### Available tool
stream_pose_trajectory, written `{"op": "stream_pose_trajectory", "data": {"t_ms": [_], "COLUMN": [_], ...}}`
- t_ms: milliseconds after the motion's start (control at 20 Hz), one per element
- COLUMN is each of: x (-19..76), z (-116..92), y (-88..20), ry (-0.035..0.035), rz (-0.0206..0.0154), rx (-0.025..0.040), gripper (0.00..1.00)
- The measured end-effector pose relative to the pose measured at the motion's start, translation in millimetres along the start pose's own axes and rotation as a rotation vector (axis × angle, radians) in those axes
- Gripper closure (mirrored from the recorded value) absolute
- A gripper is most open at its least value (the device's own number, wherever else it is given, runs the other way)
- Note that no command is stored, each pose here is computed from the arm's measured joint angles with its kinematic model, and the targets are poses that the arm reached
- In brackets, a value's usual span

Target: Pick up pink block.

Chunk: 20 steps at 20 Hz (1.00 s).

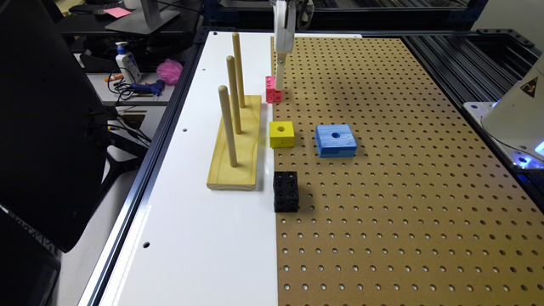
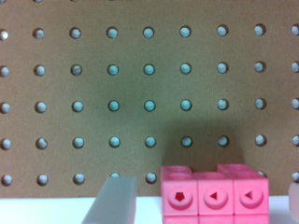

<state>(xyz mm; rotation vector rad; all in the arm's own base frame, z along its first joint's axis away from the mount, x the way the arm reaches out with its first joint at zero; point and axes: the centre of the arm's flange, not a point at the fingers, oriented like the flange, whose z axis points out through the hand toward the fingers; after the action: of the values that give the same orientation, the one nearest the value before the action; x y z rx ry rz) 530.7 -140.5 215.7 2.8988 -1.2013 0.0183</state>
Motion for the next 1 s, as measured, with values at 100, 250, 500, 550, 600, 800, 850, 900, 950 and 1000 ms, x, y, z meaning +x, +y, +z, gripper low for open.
{"op": "stream_pose_trajectory", "data": {"t_ms": [100,250,500,550,600,800,850,900,950,1000], "x": [-0.7,-1.4,0.4,1.2,1.9,2.6,2.5,2.6,2.5,2.0], "z": [10,27,27,26,25,23,23,23,23,25], "y": [0.3,0.5,-3.6,-5.5,-7.5,-11.7,-12.0,-12.1,-12.0,-11.8], "ry": [-0.0022,0.0015,0.0107,0.0134,0.0159,0.0199,0.02,0.0201,0.0194,0.0164], "rz": [-0.0001,-0.0004,-0.0036,-0.0047,-0.0063,-0.0101,-0.0105,-0.0106,-0.0106,-0.0107], "rx": [-0.0011,0.0015,0.0091,0.0119,0.0146,0.0199,0.0202,0.0203,0.0199,0.0182], "gripper": [0.0,0.0,0.0,0.0,0.0,0.0,0.0,0.0,0.0,0.0]}}
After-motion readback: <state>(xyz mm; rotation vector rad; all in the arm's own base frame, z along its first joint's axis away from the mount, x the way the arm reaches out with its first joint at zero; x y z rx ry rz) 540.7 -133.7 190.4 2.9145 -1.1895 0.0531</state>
